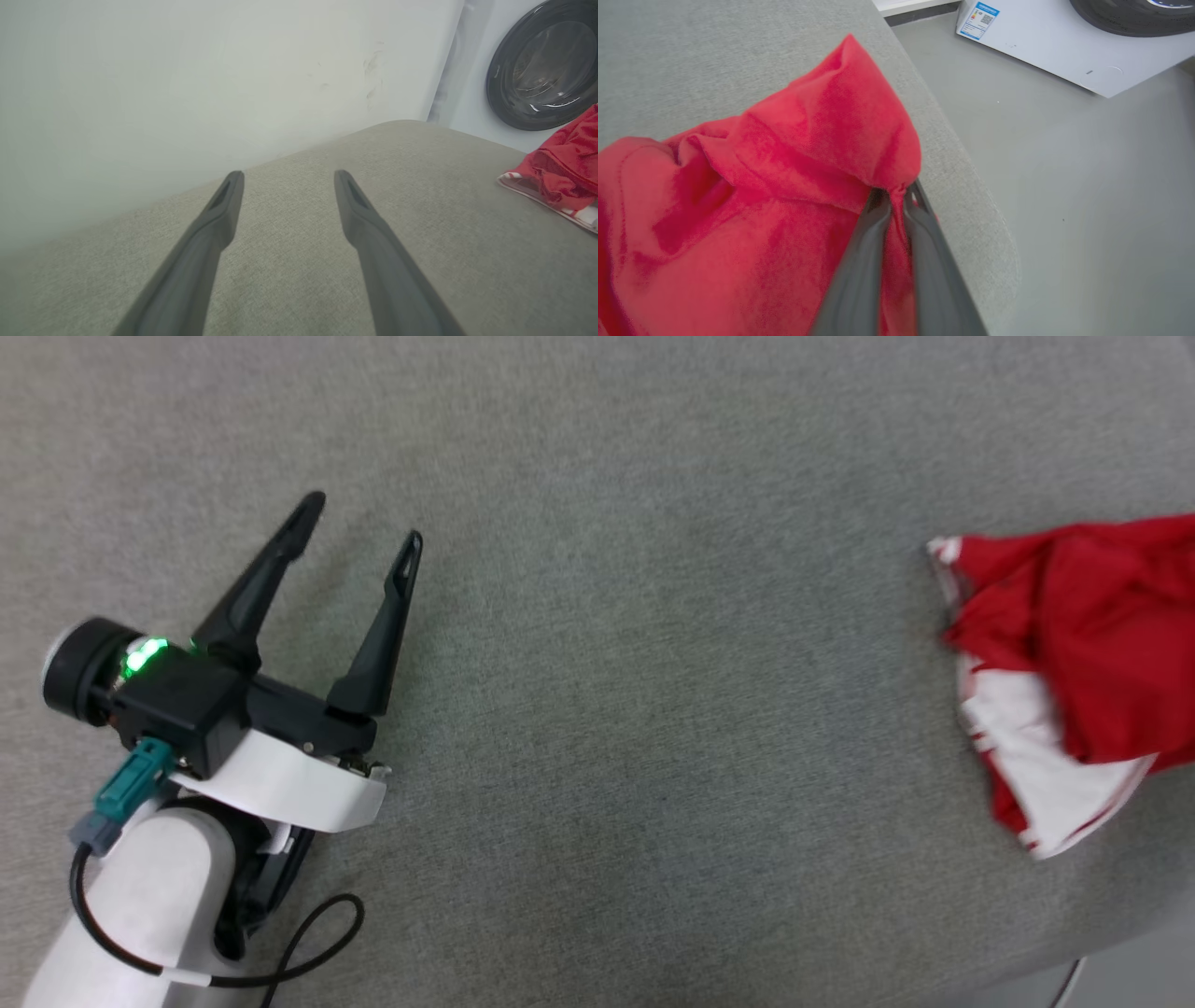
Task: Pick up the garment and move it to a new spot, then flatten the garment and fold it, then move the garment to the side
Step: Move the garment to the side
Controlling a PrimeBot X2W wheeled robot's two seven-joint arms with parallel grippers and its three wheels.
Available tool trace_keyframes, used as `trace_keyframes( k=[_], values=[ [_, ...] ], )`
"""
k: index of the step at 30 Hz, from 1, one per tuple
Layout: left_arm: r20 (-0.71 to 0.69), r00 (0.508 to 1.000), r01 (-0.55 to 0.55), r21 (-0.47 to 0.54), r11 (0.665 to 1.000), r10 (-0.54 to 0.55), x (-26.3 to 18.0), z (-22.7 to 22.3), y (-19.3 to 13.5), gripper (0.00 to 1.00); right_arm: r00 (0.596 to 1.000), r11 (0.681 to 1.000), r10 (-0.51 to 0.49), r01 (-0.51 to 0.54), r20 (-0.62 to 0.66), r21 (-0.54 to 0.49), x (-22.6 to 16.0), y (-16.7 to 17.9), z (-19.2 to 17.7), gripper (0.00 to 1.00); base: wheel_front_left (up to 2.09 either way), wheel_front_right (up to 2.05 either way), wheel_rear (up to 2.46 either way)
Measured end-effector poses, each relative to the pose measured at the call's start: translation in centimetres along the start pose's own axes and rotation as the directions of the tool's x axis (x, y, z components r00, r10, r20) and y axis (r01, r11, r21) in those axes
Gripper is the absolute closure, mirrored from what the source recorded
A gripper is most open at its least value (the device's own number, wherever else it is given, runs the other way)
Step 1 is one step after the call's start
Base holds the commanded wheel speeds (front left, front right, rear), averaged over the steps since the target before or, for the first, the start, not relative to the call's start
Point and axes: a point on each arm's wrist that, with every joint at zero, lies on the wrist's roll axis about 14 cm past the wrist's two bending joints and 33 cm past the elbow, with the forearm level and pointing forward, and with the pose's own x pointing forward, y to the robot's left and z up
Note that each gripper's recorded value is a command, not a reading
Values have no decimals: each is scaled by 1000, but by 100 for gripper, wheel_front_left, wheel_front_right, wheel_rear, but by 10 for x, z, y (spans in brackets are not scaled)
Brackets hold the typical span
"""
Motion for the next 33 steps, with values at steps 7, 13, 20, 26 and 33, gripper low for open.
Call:
trace_keyframes(
  k=[7,13,20,26,33],
  values=[
    [-11,1000,3,-13,1000,-3,8,-23,14,0,987,988,-154,154,34,5,28,-36,17,100,0,0,0],
    [-21,1000,-5,-19,1000,4,7,-33,21,0,980,980,-197,196,10,10,47,-38,4,24,0,0,0],
    [-15,1000,-21,-25,999,20,4,-31,21,0,976,979,-199,194,93,59,48,-37,11,0,0,0,0],
    [-9,998,-64,-32,997,63,-7,-21,21,0,953,985,-168,157,251,65,34,-33,31,0,0,0,0],
    [-10,989,-147,-42,988,146,-32,-5,19,0,914,999,-34,15,405,50,8,6,43,0,0,0,0]
  ],
)
